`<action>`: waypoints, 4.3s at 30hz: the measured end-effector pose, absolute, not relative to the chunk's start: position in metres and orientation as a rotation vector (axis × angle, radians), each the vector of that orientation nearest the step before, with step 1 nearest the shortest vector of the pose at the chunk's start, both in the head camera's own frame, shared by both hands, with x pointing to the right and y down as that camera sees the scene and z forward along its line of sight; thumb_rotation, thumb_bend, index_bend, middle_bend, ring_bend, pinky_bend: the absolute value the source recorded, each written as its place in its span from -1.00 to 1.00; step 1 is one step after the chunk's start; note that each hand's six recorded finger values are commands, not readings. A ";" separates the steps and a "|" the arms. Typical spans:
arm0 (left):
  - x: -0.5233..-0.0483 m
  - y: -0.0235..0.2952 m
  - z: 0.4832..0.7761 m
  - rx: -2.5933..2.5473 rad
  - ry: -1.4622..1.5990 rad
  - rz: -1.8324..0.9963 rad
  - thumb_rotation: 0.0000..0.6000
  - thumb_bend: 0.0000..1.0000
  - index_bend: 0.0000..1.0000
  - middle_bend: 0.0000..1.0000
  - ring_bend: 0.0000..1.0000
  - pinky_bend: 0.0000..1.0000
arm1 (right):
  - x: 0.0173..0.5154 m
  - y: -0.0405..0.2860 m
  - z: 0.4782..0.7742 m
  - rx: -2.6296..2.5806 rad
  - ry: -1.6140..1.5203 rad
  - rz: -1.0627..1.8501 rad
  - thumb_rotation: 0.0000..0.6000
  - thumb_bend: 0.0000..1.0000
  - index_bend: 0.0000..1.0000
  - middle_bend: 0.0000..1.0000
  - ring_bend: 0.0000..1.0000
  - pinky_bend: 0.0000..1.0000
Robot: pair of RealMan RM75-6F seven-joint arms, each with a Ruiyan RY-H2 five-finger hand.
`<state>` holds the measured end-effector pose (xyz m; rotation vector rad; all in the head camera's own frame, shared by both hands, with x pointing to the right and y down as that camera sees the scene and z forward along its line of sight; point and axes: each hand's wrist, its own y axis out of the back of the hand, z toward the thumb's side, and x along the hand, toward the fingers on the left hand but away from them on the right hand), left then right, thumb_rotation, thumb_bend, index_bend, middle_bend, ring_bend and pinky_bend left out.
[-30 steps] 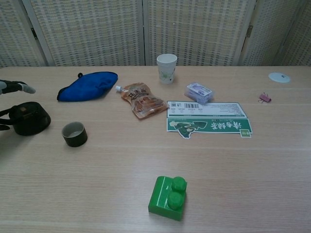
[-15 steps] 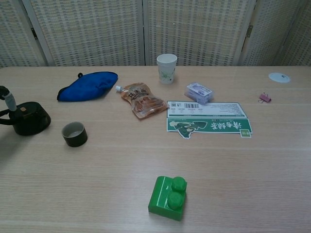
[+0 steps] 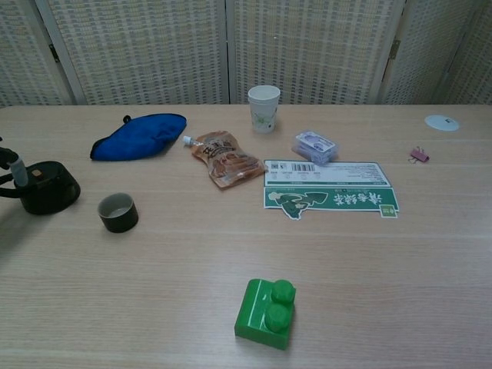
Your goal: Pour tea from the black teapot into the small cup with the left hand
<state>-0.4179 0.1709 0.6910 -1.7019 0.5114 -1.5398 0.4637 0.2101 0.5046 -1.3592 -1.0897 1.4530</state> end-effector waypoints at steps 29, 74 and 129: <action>-0.417 0.184 0.702 -1.732 0.468 -1.570 1.00 -0.57 -0.14 -0.22 -0.37 -0.95 | 0.465 0.212 0.503 -1.353 -1.092 1.463 1.00 -0.62 -0.48 -0.36 -0.53 -0.65; -0.403 0.175 0.714 -1.884 0.546 -1.587 0.97 -0.80 0.77 0.83 0.46 -1.00 | 0.469 0.212 0.501 -1.333 -1.120 1.461 1.00 -0.62 -0.48 -0.36 -0.53 -0.65; -0.373 0.118 0.636 -1.746 1.225 -1.360 0.16 -0.44 1.00 1.00 0.95 -0.08 | 0.481 0.222 0.497 -1.330 -1.167 1.447 1.00 -0.62 -0.48 -0.36 -0.53 -0.68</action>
